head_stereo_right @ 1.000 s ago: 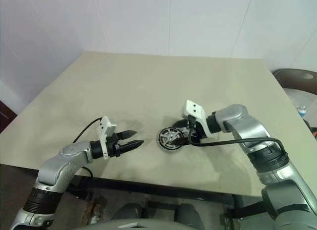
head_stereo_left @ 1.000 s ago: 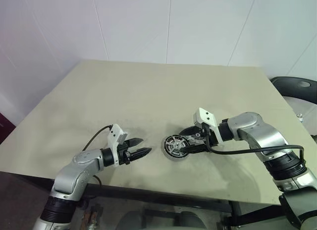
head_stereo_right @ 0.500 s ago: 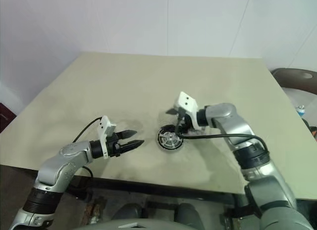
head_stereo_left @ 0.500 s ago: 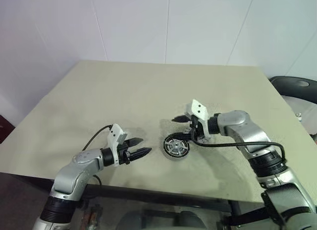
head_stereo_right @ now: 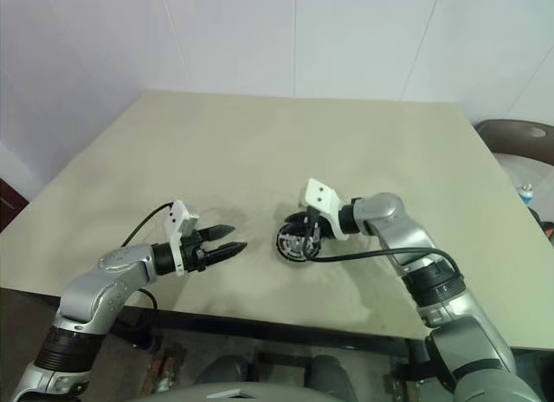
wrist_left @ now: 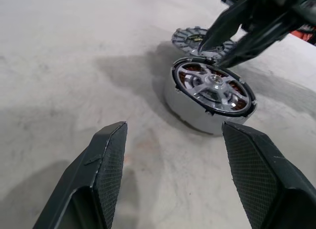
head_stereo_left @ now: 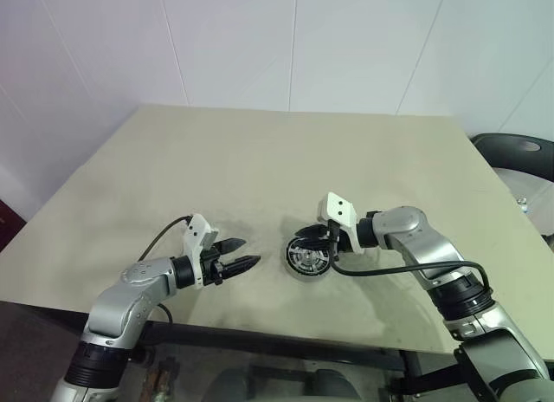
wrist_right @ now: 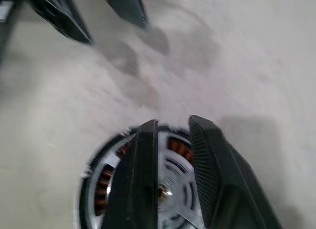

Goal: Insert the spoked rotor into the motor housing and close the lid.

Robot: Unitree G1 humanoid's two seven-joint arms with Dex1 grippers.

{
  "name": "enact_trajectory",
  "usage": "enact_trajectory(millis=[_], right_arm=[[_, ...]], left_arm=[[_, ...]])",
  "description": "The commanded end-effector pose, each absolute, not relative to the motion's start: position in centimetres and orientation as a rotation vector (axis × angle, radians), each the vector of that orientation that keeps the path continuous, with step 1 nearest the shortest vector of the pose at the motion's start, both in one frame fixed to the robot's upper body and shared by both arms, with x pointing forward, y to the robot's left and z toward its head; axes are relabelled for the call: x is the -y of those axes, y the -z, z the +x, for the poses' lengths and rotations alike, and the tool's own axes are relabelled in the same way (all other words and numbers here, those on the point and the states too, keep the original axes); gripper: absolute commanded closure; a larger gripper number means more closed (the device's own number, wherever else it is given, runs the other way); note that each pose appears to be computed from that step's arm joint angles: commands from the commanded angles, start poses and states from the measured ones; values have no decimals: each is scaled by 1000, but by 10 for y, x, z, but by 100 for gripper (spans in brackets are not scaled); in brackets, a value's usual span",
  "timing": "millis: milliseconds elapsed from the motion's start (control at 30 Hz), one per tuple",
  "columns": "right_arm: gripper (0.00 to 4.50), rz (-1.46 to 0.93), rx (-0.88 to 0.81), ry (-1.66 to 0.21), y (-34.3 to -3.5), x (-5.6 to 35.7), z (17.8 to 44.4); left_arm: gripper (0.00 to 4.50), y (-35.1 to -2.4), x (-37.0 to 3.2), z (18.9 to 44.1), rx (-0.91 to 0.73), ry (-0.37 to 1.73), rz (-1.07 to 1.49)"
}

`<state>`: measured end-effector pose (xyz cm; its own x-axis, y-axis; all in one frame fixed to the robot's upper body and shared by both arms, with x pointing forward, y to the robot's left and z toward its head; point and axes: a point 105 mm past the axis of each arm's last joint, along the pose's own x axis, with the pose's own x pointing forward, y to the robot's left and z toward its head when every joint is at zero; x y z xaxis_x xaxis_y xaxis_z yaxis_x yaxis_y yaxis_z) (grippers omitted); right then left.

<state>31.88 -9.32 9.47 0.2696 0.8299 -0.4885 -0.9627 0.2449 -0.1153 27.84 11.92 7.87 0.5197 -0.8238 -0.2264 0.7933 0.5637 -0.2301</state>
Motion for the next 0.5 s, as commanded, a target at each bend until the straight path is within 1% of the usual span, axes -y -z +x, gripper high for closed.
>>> enact_trajectory(millis=[33,133,300,367,433,500], right_arm=[[446,-467,-346,-1272,-97,96,317],[446,-523,-341,-1253,-89,102,316],[446,-461,-375,-1229,-83,109,310],[446,-422,-375,-1224,-85,106,308],[446,-430,-381,-1224,-82,105,305],[446,-501,-433,-1258,-64,111,294]], left_arm=[[125,-92,-119,278,-282,981,-88],[125,-92,-119,279,-282,980,-86],[125,-92,-120,279,-284,978,-86],[125,-92,-120,278,-286,981,-86],[125,-92,-119,277,-287,982,-86],[125,-93,-119,279,-284,982,-87]])
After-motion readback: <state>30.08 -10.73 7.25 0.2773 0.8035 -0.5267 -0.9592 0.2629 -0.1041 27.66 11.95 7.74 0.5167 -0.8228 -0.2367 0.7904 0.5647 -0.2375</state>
